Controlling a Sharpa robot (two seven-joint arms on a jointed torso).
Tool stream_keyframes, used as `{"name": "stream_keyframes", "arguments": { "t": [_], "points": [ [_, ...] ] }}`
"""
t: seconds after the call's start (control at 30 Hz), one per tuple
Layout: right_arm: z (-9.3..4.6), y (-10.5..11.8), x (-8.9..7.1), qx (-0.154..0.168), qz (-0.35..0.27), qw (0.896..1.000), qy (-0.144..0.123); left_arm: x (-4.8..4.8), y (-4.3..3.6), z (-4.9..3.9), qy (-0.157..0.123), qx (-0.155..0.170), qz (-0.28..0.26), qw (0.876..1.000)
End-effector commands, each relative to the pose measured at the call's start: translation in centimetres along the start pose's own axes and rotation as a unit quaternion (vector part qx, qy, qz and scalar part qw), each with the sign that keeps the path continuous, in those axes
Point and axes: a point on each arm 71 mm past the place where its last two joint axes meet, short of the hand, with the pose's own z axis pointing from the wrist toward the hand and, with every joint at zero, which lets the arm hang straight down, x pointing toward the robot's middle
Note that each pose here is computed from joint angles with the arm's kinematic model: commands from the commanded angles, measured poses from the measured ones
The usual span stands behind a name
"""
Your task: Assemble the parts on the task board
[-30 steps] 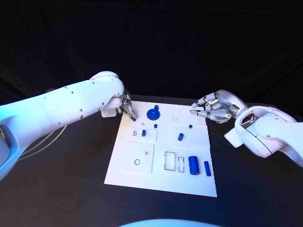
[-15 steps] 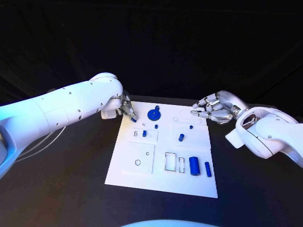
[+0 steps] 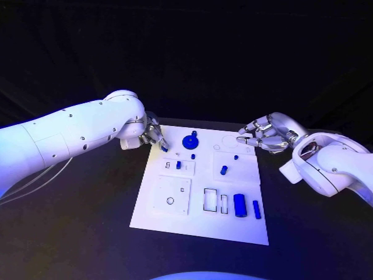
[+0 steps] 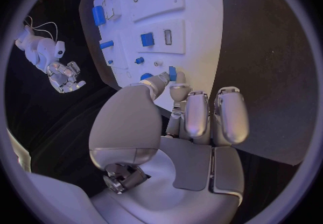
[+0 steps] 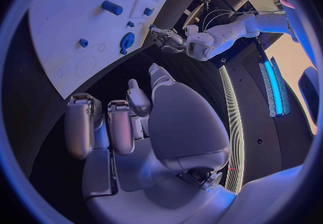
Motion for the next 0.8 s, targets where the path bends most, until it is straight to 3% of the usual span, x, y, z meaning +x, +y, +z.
{"name": "stream_keyframes", "arguments": {
  "t": [0.03,0.37,0.8],
  "points": [
    [0.0,0.0,0.1,-0.003,-0.001,1.000,0.003,0.18,-0.33,-0.45,-0.002,0.010,-0.013,1.000],
    [0.0,0.0,0.0,-0.003,0.000,1.000,0.003,1.56,-0.21,-1.75,-0.011,0.039,-0.018,0.999],
    [-0.1,-0.1,0.1,-0.002,0.000,1.000,0.004,3.61,0.28,-1.54,-0.018,0.047,-0.008,0.999]
  ]
}}
